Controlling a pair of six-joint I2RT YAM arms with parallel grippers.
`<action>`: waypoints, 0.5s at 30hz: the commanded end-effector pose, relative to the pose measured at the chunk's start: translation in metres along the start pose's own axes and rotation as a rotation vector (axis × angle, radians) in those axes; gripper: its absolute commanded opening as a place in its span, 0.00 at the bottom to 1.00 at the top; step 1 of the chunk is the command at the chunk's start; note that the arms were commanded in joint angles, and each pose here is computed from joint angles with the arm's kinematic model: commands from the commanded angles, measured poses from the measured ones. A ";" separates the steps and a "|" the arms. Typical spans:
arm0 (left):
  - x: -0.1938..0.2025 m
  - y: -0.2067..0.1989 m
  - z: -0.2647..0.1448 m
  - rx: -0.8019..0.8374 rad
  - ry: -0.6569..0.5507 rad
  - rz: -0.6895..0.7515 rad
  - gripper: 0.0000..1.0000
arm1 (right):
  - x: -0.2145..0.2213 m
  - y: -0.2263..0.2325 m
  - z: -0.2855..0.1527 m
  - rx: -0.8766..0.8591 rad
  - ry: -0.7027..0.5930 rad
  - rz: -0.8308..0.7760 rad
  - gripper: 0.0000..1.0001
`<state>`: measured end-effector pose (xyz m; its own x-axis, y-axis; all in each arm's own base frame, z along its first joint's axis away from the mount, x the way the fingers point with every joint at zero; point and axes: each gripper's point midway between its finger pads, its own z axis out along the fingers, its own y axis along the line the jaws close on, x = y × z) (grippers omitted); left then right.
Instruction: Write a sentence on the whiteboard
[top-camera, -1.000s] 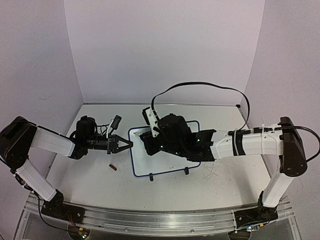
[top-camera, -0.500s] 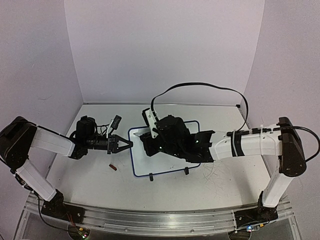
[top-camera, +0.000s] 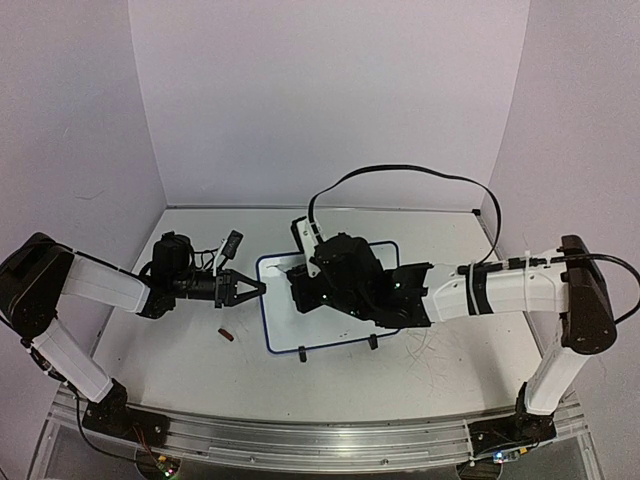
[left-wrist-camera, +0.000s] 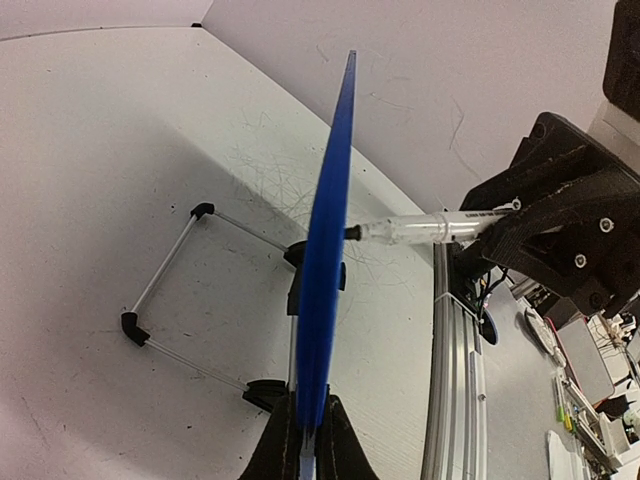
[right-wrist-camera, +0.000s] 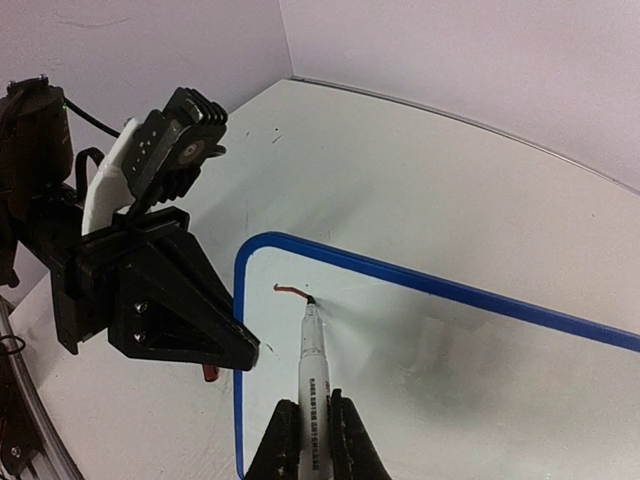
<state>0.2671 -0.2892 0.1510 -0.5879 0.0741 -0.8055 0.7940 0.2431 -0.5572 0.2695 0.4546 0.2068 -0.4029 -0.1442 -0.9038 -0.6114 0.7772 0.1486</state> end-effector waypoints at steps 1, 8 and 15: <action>-0.014 -0.013 -0.003 0.031 -0.037 0.064 0.00 | -0.014 -0.016 -0.013 0.067 -0.041 0.029 0.00; -0.013 -0.013 -0.003 0.033 -0.035 0.063 0.00 | -0.024 0.010 -0.022 -0.099 -0.080 -0.007 0.00; -0.014 -0.013 -0.003 0.033 -0.035 0.062 0.00 | -0.019 0.028 -0.008 -0.162 -0.055 -0.024 0.00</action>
<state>0.2666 -0.2895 0.1513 -0.5871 0.0749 -0.8060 0.7951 0.2405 -0.5568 0.2555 0.4573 0.2097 -0.3834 -0.1653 -0.9087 -0.6866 0.7091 0.1607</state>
